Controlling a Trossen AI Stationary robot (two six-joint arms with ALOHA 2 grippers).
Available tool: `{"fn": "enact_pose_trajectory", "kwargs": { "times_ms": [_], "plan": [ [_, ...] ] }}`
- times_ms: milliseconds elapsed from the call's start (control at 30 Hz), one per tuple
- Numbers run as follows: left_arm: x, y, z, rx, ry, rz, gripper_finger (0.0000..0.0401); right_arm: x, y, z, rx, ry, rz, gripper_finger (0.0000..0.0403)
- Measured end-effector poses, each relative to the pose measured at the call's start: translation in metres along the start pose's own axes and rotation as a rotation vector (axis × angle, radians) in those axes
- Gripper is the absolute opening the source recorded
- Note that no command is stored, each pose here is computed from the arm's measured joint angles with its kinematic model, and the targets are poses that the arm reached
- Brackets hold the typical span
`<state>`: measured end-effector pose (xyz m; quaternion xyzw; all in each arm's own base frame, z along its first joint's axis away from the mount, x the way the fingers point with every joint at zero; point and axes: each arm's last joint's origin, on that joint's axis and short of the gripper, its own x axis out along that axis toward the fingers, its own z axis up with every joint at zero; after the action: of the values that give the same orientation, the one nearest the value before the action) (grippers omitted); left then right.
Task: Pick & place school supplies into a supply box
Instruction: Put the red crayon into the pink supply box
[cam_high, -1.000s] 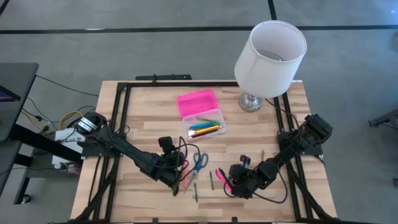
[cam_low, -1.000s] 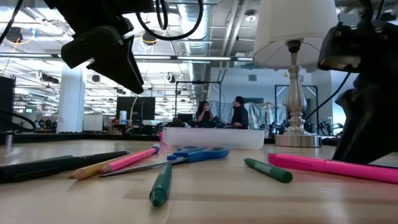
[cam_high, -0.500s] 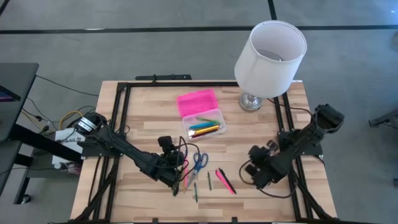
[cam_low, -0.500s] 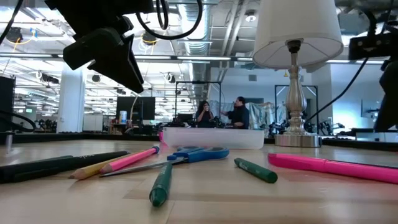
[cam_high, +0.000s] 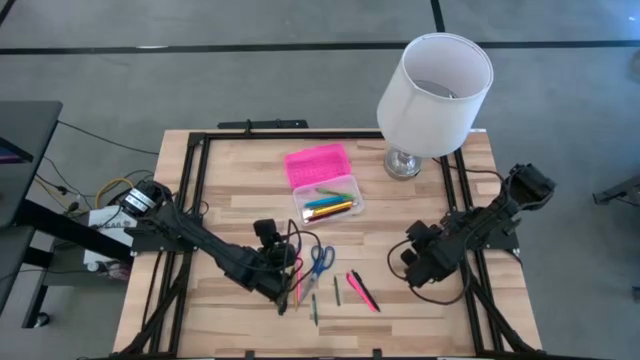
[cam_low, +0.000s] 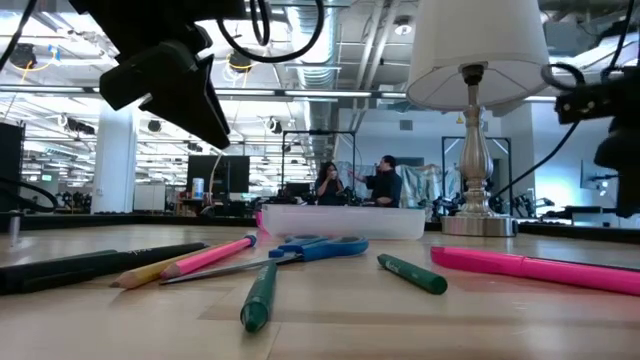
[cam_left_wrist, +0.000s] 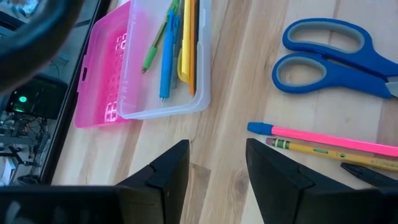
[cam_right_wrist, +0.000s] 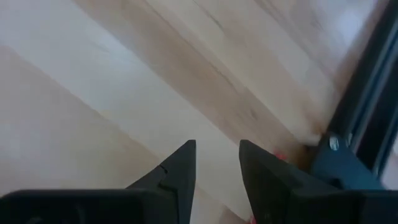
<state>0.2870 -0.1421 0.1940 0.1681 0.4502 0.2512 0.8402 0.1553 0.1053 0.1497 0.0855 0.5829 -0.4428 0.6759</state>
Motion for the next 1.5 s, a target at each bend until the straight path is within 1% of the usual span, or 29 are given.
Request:
{"fn": "enact_pose_trajectory", "kwargs": {
  "times_ms": [167, 233, 467, 567, 667, 767, 867, 1067, 1167, 1300, 1433, 1500],
  "plan": [
    [-0.001, -0.001, -0.001, 0.003, -0.002, -0.002, 0.0154, 0.015, -0.008, -0.006, 0.067, 0.104, -0.055, 0.0118],
    [-0.001, -0.001, -0.001, 0.003, -0.002, -0.002, 0.0154, 0.016, -0.006, -0.005, 0.089, 0.108, -0.034, 0.0118],
    [-0.001, -0.001, -0.001, 0.005, -0.002, -0.003, 0.0154, 0.021, -0.008, -0.002, 0.117, 0.133, -0.051, 0.0117],
    [-0.001, -0.001, -0.001, 0.004, -0.002, -0.004, 0.0154, 0.023, -0.008, 0.002, 0.123, 0.159, -0.058, 0.0109],
    [-0.002, -0.001, -0.001, 0.005, -0.003, -0.005, 0.0154, 0.025, -0.009, 0.006, 0.119, 0.181, -0.061, 0.0092],
    [-0.002, -0.002, -0.001, 0.005, -0.003, -0.005, 0.0154, 0.026, -0.008, 0.008, 0.035, 0.188, -0.036, 0.0078],
    [-0.002, -0.002, -0.001, 0.010, -0.003, -0.005, 0.0154, 0.027, -0.006, 0.010, -0.117, 0.188, -0.005, 0.0071],
    [-0.002, -0.001, -0.001, 0.006, -0.003, -0.005, 0.0154, 0.027, -0.007, 0.011, -0.436, 0.193, 0.020, 0.0070],
    [-0.002, -0.002, -0.001, -0.005, -0.004, -0.006, 0.0154, 0.027, -0.009, 0.011, -0.551, 0.201, 0.004, 0.0070],
    [-0.002, -0.002, 0.001, -0.018, -0.014, -0.012, 0.0154, 0.028, -0.020, 0.014, -0.611, 0.259, -0.074, 0.0070],
    [0.000, -0.002, 0.002, -0.030, -0.017, -0.013, 0.0154, 0.031, -0.020, 0.019, -0.666, 0.297, -0.042, 0.0070],
    [0.000, -0.002, 0.002, -0.034, -0.018, -0.014, 0.0154, 0.032, -0.021, 0.021, -0.669, 0.319, -0.030, 0.0070]
  ]
}}
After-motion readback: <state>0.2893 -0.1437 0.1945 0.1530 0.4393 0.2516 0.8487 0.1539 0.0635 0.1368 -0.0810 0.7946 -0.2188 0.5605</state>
